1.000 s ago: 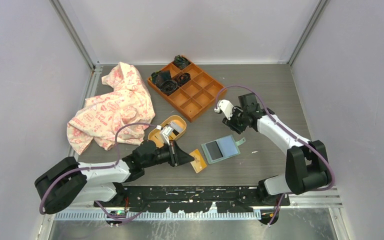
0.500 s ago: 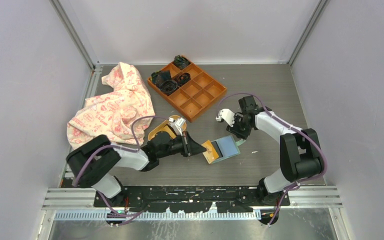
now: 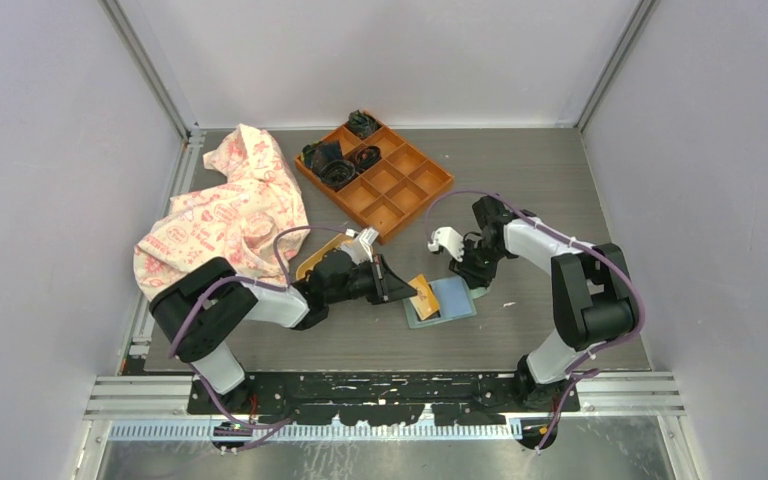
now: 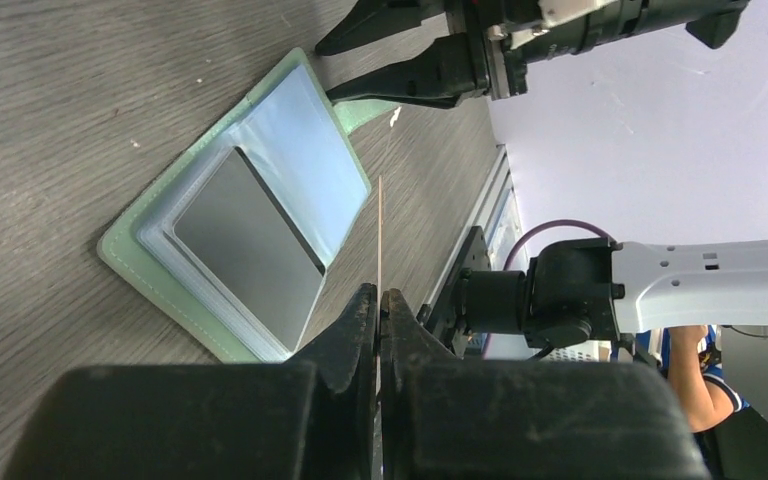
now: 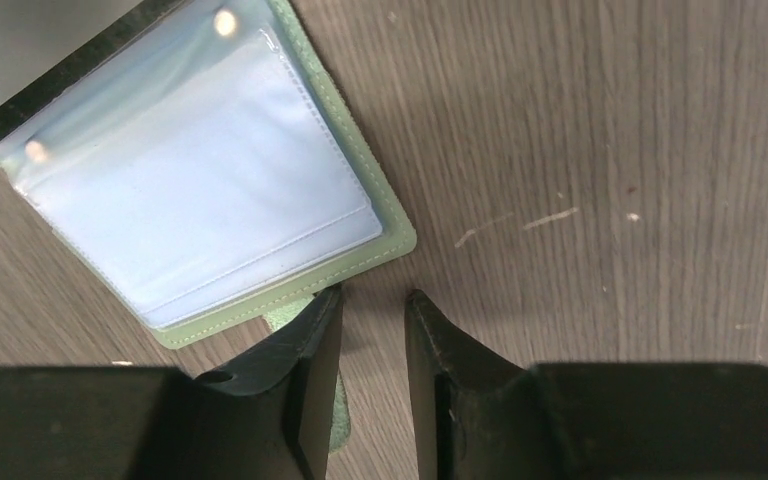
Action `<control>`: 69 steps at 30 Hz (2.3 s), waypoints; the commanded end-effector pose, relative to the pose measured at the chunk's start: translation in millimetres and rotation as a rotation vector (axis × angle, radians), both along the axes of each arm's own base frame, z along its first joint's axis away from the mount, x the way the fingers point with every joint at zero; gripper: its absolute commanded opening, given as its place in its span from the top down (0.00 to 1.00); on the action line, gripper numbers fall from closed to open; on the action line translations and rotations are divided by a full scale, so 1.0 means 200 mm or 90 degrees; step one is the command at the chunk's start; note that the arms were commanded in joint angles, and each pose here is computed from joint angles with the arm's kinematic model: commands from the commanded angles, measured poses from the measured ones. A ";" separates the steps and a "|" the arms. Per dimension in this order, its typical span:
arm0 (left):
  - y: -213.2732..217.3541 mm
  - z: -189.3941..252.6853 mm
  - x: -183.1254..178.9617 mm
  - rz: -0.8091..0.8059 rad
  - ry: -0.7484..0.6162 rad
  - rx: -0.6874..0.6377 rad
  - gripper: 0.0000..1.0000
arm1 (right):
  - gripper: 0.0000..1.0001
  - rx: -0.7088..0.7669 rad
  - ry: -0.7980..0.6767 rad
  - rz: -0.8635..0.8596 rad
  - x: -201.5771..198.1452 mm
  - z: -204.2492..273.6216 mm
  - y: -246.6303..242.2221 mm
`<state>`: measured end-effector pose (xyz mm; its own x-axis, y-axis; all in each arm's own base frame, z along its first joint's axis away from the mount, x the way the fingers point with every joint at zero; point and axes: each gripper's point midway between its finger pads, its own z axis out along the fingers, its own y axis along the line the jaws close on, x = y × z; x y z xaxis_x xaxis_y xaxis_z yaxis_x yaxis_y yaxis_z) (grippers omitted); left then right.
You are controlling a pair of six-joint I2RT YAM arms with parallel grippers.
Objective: Put the credit cards into the card holder
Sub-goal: Insert the credit card into the card slot.
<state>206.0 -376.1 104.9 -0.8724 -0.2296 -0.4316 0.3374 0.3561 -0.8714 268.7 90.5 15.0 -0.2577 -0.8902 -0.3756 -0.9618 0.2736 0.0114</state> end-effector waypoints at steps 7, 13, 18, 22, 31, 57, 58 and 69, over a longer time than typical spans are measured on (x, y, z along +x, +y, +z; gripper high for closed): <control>0.08 0.01 -0.02 -0.003 -0.018 -0.007 1.00 | 0.64 -0.005 0.002 0.071 -0.04 0.00 0.28; 0.20 -0.03 -0.07 -0.002 -0.025 0.040 1.00 | 0.61 -0.040 -0.043 0.032 0.04 0.11 0.30; 0.20 -0.04 -0.08 -0.005 -0.009 0.037 1.00 | 0.60 0.025 -0.038 0.040 -0.01 0.21 0.34; 0.17 -0.04 -0.07 -0.003 0.001 0.002 1.00 | 0.59 0.022 -0.016 0.069 -0.05 0.16 0.34; 0.16 -0.13 -0.06 0.004 0.052 0.038 1.00 | 0.60 -0.028 -0.008 0.058 -0.02 0.09 0.28; 0.18 -0.15 -0.01 0.042 0.088 0.040 1.00 | 0.60 -0.066 0.042 0.075 -0.07 0.00 0.26; 0.18 -0.15 0.00 0.044 0.087 0.040 1.00 | 0.60 -0.066 0.042 0.074 -0.07 0.00 0.26; 0.18 -0.19 0.02 0.051 0.098 0.050 1.00 | 0.60 -0.067 0.044 0.075 -0.07 0.00 0.26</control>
<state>197.1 -331.6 51.3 -0.9269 -0.2441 -0.2851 0.1393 0.4816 -0.8652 252.4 141.0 14.7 -0.1877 -0.9442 -0.2705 -0.9822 0.1797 0.0544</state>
